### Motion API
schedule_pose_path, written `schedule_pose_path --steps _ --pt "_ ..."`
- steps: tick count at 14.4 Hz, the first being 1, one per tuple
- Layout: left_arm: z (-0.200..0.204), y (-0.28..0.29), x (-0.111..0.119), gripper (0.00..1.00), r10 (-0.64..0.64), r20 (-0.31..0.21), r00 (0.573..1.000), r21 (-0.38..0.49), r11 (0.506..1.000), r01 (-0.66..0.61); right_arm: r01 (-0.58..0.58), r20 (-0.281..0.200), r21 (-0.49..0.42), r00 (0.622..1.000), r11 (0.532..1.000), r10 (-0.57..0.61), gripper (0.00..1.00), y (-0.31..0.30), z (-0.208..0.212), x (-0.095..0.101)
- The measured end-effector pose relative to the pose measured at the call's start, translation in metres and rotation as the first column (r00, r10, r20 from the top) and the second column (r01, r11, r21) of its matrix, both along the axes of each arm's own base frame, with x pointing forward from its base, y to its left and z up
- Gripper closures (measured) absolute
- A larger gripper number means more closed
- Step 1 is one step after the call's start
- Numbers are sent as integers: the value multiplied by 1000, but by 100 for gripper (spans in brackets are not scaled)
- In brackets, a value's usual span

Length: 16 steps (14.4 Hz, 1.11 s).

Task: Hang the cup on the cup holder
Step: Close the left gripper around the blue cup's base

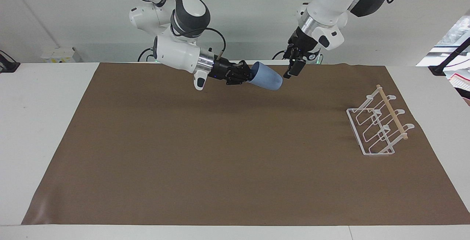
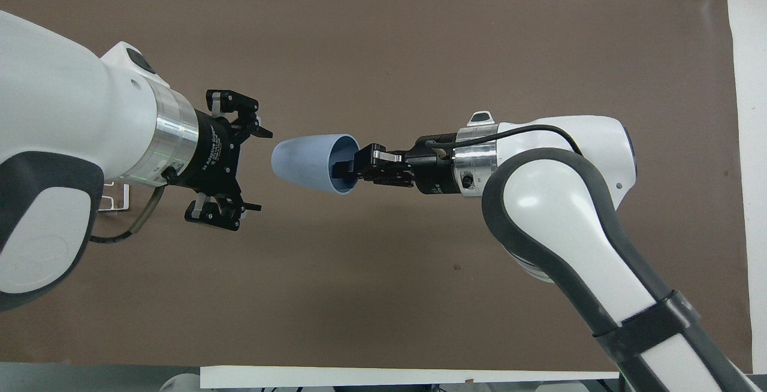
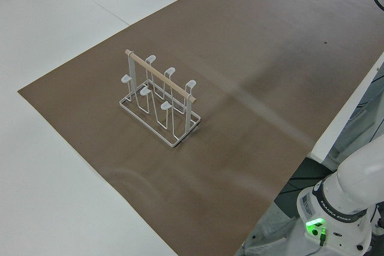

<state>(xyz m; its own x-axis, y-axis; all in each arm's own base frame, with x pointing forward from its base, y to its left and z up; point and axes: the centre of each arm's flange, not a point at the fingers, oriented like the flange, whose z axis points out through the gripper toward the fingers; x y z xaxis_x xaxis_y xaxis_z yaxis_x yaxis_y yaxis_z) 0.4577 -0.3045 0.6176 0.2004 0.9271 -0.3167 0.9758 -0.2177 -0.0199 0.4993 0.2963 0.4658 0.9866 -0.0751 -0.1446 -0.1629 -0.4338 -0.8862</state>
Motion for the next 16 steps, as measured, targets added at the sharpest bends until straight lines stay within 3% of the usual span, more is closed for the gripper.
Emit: schedule_pose_path --steps 9,16 --pt "-31 -34 -6 0 33 48 998 -117 993 -27 0 -3 -2 1000 1000 0 95 0 -2 -1" --pt "-61 -47 -4 0 45 60 997 -121 992 -37 0 -3 -2 1000 1000 0 95 0 -2 -1"
